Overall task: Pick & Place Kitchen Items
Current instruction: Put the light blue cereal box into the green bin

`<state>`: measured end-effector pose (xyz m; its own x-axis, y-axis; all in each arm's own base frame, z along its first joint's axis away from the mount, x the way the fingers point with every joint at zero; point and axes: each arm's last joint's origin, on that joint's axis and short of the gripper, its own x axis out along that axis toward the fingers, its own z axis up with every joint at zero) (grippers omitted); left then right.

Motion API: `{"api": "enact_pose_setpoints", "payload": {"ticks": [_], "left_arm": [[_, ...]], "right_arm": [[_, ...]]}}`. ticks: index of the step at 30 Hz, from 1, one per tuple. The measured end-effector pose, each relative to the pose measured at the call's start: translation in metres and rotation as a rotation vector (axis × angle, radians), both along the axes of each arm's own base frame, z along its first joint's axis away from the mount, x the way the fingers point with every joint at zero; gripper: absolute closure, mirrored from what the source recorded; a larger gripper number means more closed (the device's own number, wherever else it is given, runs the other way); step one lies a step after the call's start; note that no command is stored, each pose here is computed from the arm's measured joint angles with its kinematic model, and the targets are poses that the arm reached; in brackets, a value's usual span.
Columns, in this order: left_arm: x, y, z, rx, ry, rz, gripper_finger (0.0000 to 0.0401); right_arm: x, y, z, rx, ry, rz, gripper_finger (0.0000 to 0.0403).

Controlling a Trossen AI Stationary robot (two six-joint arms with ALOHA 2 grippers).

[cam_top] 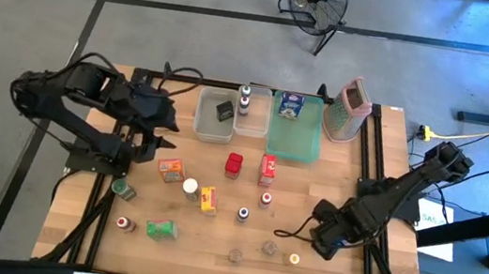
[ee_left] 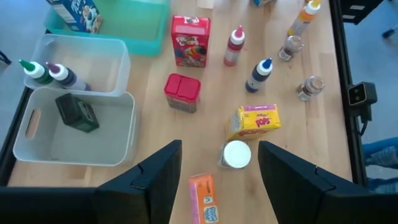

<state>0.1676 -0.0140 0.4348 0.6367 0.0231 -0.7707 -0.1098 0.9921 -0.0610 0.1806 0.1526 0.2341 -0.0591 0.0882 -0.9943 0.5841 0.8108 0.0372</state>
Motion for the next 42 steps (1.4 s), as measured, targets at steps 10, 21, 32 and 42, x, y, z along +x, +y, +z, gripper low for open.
{"api": "enact_pose_setpoints", "payload": {"ticks": [10, 21, 32, 42], "left_arm": [[-0.001, 0.000, 0.001, -0.001, -0.017, -0.001, 0.0193], [-0.004, 0.000, 0.002, -0.001, -0.023, -0.004, 0.0193], [-0.014, 0.001, 0.000, 0.003, -0.034, -0.009, 0.0193], [-0.020, 0.002, -0.024, -0.019, -0.074, 0.017, 0.0193]], "right_arm": [[0.002, 0.002, -0.016, 0.037, -0.044, 0.014, 0.0039], [0.003, 0.002, -0.018, 0.046, -0.049, -0.047, 0.0149], [0.013, -0.002, 0.006, 0.051, -0.059, -0.100, 0.0325], [0.020, -0.037, 0.114, -0.029, -0.110, 0.077, 0.0329]]}}
